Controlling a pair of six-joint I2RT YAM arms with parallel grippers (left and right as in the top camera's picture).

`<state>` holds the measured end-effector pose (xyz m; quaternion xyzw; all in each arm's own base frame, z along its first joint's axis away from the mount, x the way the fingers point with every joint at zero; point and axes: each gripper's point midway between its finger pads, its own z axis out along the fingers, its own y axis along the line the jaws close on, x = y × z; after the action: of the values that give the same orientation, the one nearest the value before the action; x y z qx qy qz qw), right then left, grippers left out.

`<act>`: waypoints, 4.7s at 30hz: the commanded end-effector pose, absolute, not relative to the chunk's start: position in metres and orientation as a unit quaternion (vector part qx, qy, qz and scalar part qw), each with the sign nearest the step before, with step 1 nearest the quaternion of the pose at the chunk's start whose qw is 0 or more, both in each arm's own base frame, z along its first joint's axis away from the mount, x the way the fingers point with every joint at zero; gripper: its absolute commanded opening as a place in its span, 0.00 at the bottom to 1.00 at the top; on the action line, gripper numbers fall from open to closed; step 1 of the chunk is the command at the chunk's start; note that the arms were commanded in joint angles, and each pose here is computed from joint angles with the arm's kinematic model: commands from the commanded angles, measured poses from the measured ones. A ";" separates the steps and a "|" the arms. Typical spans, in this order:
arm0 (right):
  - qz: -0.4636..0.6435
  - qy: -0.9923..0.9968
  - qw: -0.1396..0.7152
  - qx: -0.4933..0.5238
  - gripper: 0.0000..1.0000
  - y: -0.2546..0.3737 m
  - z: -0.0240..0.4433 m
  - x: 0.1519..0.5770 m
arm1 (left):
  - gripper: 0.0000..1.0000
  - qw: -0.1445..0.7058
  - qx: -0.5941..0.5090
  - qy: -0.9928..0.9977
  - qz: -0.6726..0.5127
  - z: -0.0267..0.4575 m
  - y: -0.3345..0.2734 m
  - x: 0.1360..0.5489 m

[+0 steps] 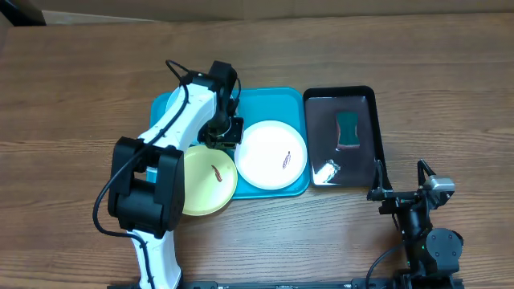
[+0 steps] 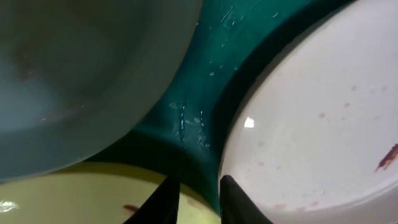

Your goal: Clean dirty plates on tray and stack at the side

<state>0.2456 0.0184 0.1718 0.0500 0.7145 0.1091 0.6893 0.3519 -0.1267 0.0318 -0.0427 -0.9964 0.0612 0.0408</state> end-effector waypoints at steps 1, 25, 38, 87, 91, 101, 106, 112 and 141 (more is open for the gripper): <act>0.105 0.714 0.691 0.050 1.00 0.017 0.170 0.246 | 0.24 0.042 -0.042 -0.996 0.071 0.023 -0.135 0.349; 0.105 0.714 0.691 0.050 1.00 0.017 0.170 0.246 | 0.11 0.012 -0.053 -0.996 0.076 0.012 -0.145 0.359; 0.105 0.714 0.691 0.050 1.00 0.017 0.169 0.246 | 0.04 0.009 -0.026 -0.997 0.069 0.007 -0.140 0.359; 0.120 0.715 0.686 0.064 1.00 0.018 0.169 0.246 | 0.13 -0.004 0.001 -0.999 0.041 0.030 -0.131 0.368; 0.121 0.718 0.681 0.079 1.00 0.014 0.184 0.241 | 0.12 -0.003 0.000 -0.999 0.041 0.030 -0.131 0.368; 0.122 0.754 0.630 0.142 1.00 0.004 0.261 0.234 | 0.13 -0.003 0.000 -0.999 0.040 0.030 -0.131 0.368; 0.108 0.826 0.533 0.147 1.00 0.008 0.274 0.259 | 0.14 -0.002 0.000 -0.999 0.040 0.030 -0.130 0.367; 0.104 0.887 0.426 0.147 1.00 0.017 0.273 0.285 | 0.14 -0.003 0.001 -0.999 0.036 0.030 -0.129 0.367; 0.006 0.978 0.203 0.050 0.74 0.049 0.135 0.385 | 0.04 -0.010 0.004 -0.999 0.041 0.027 -0.131 0.370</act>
<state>0.3723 0.0594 0.1308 0.0460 0.9806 0.0393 0.1867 0.3648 -0.1288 0.0215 0.0106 -0.9993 0.0359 0.0034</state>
